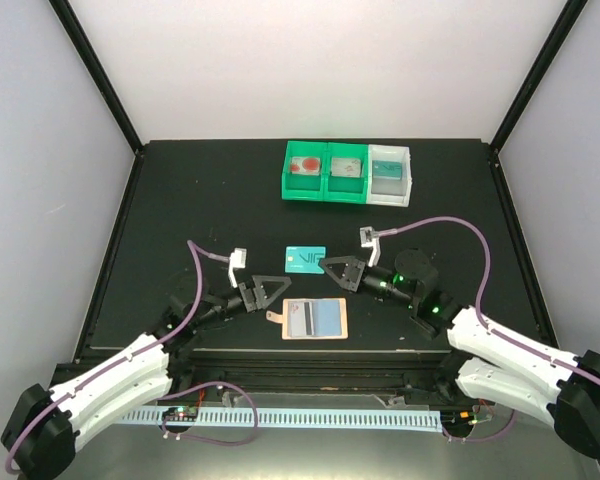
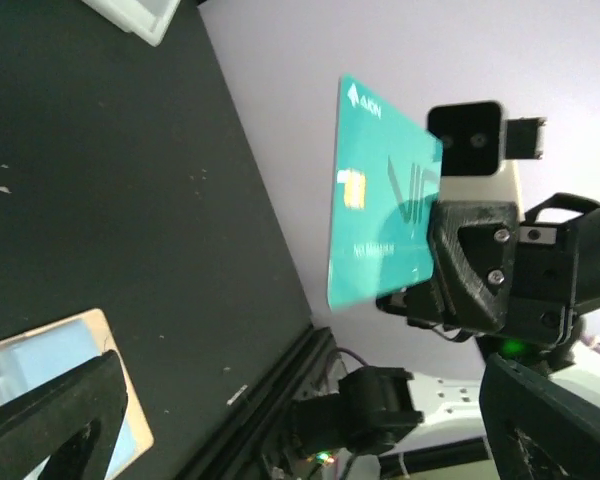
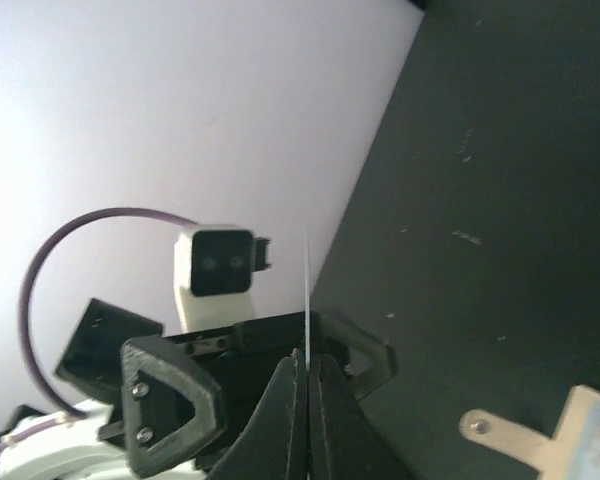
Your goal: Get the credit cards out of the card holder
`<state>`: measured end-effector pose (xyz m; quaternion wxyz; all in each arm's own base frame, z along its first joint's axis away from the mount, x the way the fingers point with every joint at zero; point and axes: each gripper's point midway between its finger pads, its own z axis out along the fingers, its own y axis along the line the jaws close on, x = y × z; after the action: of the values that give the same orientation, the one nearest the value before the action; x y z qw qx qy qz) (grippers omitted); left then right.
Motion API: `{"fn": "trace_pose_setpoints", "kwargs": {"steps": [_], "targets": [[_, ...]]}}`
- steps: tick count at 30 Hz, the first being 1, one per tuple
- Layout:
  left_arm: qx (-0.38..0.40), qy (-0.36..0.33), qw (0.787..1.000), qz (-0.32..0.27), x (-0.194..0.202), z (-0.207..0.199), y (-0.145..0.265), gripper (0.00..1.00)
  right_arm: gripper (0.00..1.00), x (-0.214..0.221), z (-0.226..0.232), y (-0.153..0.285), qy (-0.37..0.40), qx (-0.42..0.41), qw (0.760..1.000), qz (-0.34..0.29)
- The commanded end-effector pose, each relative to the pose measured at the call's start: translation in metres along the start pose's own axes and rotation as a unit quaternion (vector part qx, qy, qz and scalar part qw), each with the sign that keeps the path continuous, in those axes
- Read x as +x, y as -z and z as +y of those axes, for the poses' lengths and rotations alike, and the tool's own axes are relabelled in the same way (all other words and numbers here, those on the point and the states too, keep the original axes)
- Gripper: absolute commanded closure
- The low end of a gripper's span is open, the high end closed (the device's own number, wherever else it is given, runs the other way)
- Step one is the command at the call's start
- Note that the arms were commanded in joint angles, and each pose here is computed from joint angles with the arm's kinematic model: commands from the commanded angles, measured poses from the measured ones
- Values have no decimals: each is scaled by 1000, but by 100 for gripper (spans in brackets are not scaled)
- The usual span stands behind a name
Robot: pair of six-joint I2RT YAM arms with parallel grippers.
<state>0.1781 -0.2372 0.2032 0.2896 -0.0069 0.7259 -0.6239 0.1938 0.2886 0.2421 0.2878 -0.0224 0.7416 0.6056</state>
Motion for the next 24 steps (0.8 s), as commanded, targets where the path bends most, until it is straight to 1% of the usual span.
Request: {"fn": "trace_pose_setpoints", "kwargs": {"steps": [1, 5, 8, 11, 16, 17, 20, 24], "targets": [[-38, -56, 998, -6, -9, 2, 1, 1, 99, -28, -9, 2, 53, 53, 997, -29], [-99, -100, 990, 16, -7, 19, 3, 1, 99, -54, -20, 7, 74, 82, 993, -34], [-126, -126, 983, 33, -5, 27, 3, 1, 99, -77, -32, 10, 81, 107, 990, -39], [-134, -148, 978, 55, -1, 32, 1, 1, 99, -103, -50, 14, 95, 144, 984, -48], [-160, -171, 968, 93, 5, 43, -2, 1, 99, -162, -84, 32, 98, 200, 972, -74], [-162, -174, 966, 99, 6, 44, -2, 1, 99, -171, -95, 36, 99, 220, 968, -71], [-157, -189, 963, 108, 6, 42, -4, 1, 99, -202, -119, 47, 95, 263, 957, -74], [-150, -214, 957, 124, 7, 40, -6, 1, 99, -238, -144, 62, 85, 293, 948, -89]]}}
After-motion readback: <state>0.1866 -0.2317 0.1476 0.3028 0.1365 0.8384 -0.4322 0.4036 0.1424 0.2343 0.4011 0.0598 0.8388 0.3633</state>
